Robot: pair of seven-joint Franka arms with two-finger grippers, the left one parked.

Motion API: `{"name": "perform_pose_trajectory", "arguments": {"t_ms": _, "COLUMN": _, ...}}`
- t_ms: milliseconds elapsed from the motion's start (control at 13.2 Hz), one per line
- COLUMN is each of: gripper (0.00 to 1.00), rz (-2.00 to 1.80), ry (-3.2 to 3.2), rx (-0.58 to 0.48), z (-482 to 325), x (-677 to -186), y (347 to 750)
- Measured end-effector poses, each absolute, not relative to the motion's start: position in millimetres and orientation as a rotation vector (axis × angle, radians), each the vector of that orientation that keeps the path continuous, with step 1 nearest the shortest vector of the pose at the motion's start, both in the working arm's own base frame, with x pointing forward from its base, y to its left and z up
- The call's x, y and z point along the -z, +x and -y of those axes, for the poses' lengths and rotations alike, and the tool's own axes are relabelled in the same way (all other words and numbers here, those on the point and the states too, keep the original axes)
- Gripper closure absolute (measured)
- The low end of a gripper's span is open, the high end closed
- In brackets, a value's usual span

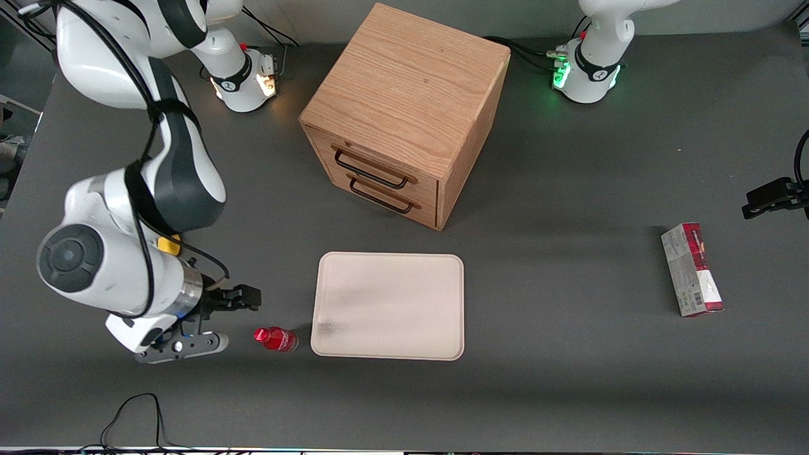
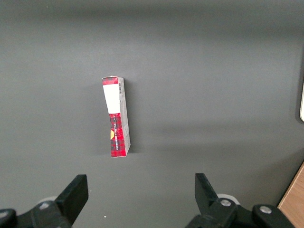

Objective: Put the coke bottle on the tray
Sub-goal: 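Move the open right gripper over to the red Coca-Cola bottle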

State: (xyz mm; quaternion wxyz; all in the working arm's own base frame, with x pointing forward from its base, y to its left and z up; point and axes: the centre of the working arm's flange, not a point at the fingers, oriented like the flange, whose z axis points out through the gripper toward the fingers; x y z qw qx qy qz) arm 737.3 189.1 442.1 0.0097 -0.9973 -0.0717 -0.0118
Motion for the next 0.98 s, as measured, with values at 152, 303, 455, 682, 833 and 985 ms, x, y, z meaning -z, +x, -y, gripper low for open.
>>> {"name": "perform_pose_trajectory", "arguments": {"t_ms": 152, "gripper": 0.00, "rz": 0.222, "ry": -3.111, "rx": 0.047, "z": -191.7, "x": -408.8, "y": 747.6}}
{"name": "perform_pose_trajectory", "arguments": {"t_ms": 303, "gripper": 0.00, "rz": 0.222, "ry": -3.111, "rx": 0.040, "z": -193.9, "x": -375.9, "y": 754.7}}
{"name": "perform_pose_trajectory", "arguments": {"t_ms": 455, "gripper": 0.00, "rz": 0.222, "ry": -3.110, "rx": 0.033, "z": -195.3, "x": -349.9, "y": 759.0}}
{"name": "perform_pose_trajectory", "arguments": {"t_ms": 682, "gripper": 0.00, "rz": 0.221, "ry": -3.112, "rx": 0.015, "z": -195.8, "x": -325.2, "y": 761.7}}
{"name": "perform_pose_trajectory", "arguments": {"t_ms": 833, "gripper": 0.00, "rz": 0.221, "ry": -3.113, "rx": 0.009, "z": -195.8, "x": -321.2, "y": 761.9}}
{"name": "perform_pose_trajectory", "arguments": {"t_ms": 985, "gripper": 0.19, "rz": 0.221, "ry": -3.113, "rx": 0.018, "z": -195.8, "x": -324.2, "y": 762.6}}
